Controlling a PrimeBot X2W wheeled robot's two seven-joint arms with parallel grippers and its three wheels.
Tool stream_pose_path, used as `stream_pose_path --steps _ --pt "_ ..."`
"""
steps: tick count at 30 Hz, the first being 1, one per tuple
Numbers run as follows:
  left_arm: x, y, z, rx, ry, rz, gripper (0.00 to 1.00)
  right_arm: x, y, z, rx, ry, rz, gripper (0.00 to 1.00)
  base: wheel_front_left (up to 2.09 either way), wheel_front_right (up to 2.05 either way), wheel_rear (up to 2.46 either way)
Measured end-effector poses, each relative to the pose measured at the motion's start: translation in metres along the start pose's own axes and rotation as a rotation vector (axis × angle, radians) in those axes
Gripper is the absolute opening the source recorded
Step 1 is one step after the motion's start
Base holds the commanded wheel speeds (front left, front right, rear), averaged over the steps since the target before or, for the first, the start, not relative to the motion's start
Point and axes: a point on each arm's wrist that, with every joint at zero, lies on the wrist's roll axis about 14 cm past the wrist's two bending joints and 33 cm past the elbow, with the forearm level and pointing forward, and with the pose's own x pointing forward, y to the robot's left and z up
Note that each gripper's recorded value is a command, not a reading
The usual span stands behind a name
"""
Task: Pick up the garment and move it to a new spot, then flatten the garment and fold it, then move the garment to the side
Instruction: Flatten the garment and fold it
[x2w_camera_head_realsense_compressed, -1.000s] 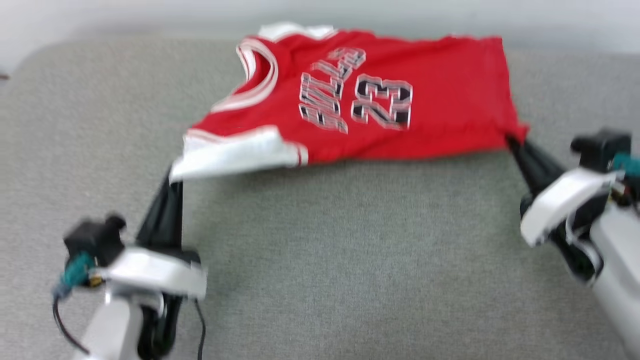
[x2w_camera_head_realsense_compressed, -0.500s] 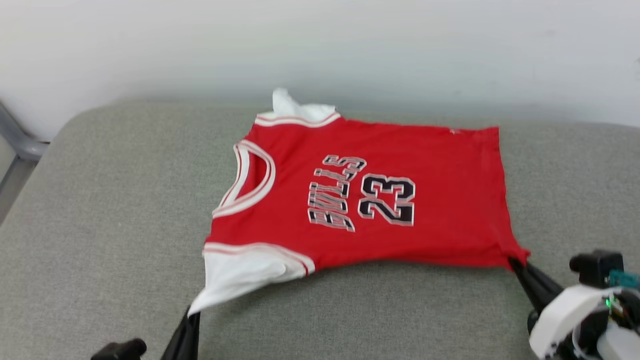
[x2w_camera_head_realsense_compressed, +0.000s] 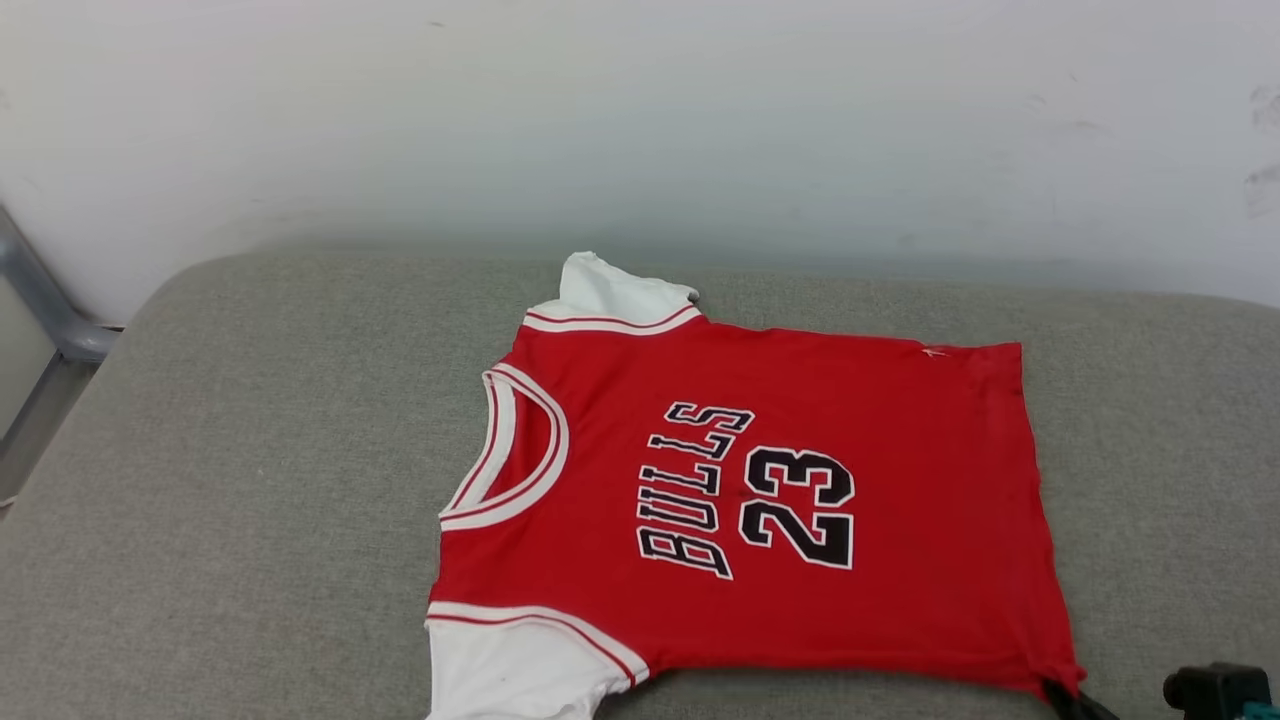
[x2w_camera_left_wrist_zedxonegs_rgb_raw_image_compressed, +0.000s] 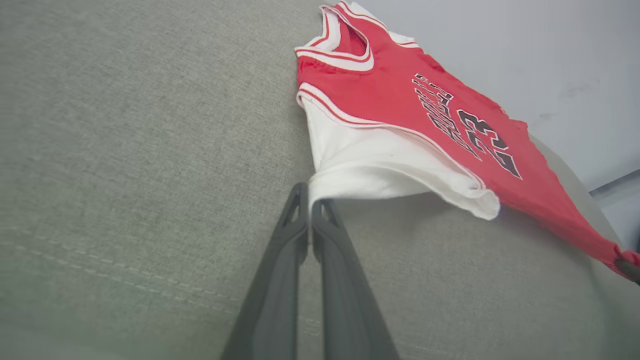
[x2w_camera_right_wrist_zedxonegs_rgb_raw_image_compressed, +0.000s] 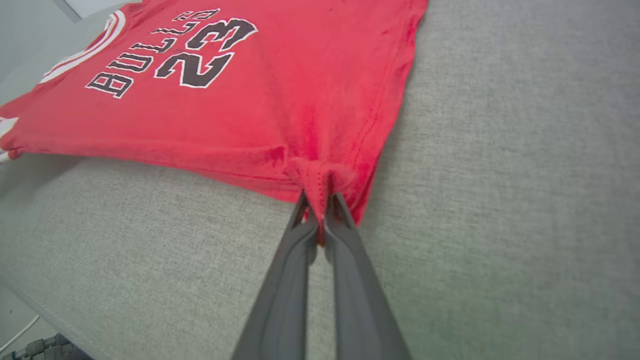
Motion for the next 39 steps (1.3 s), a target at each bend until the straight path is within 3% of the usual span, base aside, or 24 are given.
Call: stream_pose_path --steps 9,14,29,39 --pt "-0.020 0.013 -0.019 -0.019 0.057 0.037 0.00 -0.019 -0.002 -0.019 -0.001 0.053 -0.016 0.00 0.00 0.00 0.00" --pt "-0.015 0.011 -0.012 0.010 0.035 0.020 0.00 -0.017 0.004 -0.009 -0.003 0.026 -0.005 0.00 0.00 0.00 0.00" --pt "0.052 -0.031 0.055 0.284 -0.039 -0.225 0.00 -0.012 0.011 0.028 0.023 -0.057 -0.005 0.00 0.00 0.00 0.00" --pt "0.116 -0.063 0.089 0.375 -0.052 -0.325 0.00 0.008 0.002 0.040 0.057 -0.064 -0.027 0.00 0.00 0.00 0.00"
